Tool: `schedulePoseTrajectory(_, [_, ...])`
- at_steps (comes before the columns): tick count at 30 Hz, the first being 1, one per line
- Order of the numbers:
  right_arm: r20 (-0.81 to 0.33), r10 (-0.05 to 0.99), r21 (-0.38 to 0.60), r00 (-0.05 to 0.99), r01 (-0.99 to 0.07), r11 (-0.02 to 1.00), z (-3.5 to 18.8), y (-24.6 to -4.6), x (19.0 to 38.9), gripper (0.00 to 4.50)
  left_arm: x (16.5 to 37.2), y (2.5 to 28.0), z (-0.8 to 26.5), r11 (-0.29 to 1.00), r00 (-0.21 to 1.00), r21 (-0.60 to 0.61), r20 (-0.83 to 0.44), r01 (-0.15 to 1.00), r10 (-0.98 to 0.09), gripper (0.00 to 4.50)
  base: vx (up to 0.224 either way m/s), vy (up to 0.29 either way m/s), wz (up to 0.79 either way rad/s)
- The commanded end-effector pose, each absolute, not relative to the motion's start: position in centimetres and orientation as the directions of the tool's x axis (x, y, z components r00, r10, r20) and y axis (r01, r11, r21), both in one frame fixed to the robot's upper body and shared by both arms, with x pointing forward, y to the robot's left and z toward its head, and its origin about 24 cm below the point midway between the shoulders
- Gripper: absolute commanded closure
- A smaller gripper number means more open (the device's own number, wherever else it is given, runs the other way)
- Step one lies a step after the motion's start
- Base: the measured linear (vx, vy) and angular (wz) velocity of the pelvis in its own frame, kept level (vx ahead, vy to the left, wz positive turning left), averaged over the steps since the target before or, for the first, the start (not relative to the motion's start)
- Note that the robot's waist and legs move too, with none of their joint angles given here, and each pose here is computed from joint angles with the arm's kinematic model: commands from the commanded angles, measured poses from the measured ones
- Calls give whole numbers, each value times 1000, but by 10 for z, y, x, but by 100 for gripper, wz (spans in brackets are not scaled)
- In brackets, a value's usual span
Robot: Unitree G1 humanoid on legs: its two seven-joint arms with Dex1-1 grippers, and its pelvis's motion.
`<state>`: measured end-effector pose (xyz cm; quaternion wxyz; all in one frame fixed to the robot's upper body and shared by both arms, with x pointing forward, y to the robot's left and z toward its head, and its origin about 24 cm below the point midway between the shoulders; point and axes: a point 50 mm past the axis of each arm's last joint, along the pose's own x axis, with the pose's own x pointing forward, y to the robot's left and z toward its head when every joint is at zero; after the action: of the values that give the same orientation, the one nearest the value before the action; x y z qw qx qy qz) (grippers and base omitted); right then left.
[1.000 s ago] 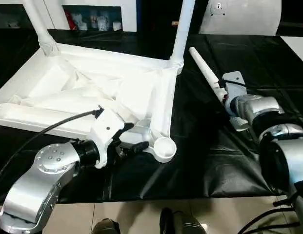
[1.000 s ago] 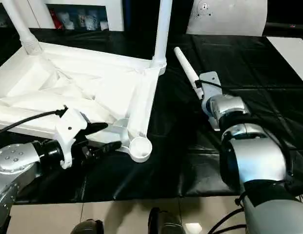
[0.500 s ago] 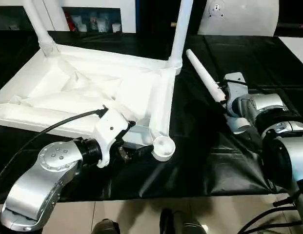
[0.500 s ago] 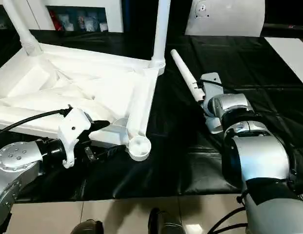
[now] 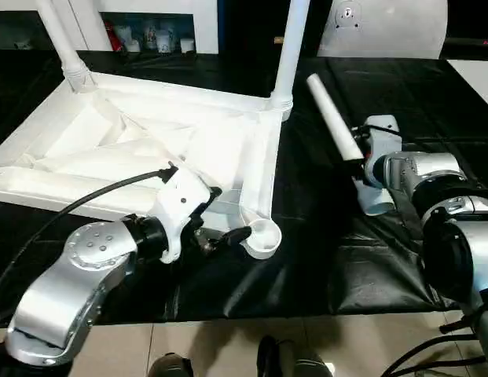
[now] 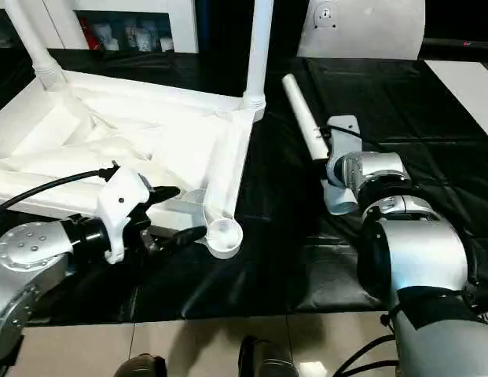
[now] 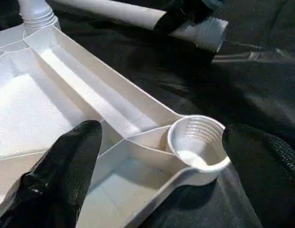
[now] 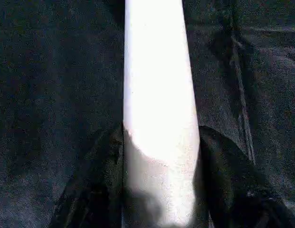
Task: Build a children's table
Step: Pick table leg
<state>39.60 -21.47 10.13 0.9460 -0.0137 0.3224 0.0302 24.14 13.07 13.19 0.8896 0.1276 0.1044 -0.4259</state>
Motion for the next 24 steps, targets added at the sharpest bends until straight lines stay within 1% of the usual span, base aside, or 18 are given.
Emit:
schedulePoseTrajectory(1, [-580,41,34,814,-26,999,103,-220,396,260,243,128,133,606,621,149,-285,782,-731,0,0,0,0])
schedulePoseTrajectory(4, [-537,44,114,843,20,993,106,-223,398,263,245,126,132,625,638,145,-268,767,-721,0,0,0,0])
schedulePoseTrajectory(6, [-480,51,166,876,34,986,108,-222,400,264,247,126,131,644,655,138,-256,752,-711,0,0,0,0])
schedulePoseTrajectory(8, [-435,38,183,900,47,982,109,-222,401,265,249,126,130,656,668,140,-250,741,-701,0,0,0,0])
schedulePoseTrajectory(9, [-384,17,201,923,65,978,111,-221,403,265,252,127,130,666,679,142,-241,732,-694,0,0,0,0])
schedulePoseTrajectory(11, [-322,-14,216,947,88,973,116,-221,405,265,255,128,130,684,695,136,-228,716,-682,0,0,0,0])
schedulePoseTrajectory(12, [-278,-31,241,960,101,965,121,-221,407,265,257,129,130,692,702,135,-224,709,-676,0,0,0,0])
schedulePoseTrajectory(14, [-239,-41,276,970,108,955,125,-220,408,265,259,130,130,694,705,138,-224,706,-673,0,0,0,0])
schedulePoseTrajectory(15, [-196,-41,301,980,100,948,129,-220,409,265,260,130,130,699,710,138,-221,701,-669,0,0,0,0])
schedulePoseTrajectory(17, [-123,-31,334,992,71,940,136,-218,410,265,265,130,132,717,725,126,-207,686,-657,0,0,0,0])
schedulePoseTrajectory(18, [-44,3,353,999,13,935,143,-215,410,265,269,131,134,738,741,96,-190,667,-645,0,0,0,0])
schedulePoseTrajectory(19, [-40,5,353,999,10,935,144,-215,410,265,269,131,134,739,741,95,-190,667,-644,0,0,0,0])
schedulePoseTrajectory(21, [47,49,358,998,-63,931,152,-210,408,265,273,133,136,748,748,79,-172,659,-641,0,0,0,0])
schedulePoseTrajectory(22, [81,80,358,994,-104,928,155,-207,407,265,274,133,137,750,748,63,-164,658,-643,0,0,0,0])
schedulePoseTrajectory(23, [130,127,356,983,-166,920,160,-202,405,265,276,133,137,752,749,50,-159,657,-644,0,0,0,0])
schedulePoseTrajectory(24, [189,193,357,963,-250,900,166,-195,399,265,278,134,137,750,746,44,-157,660,-647,0,0,0,0])
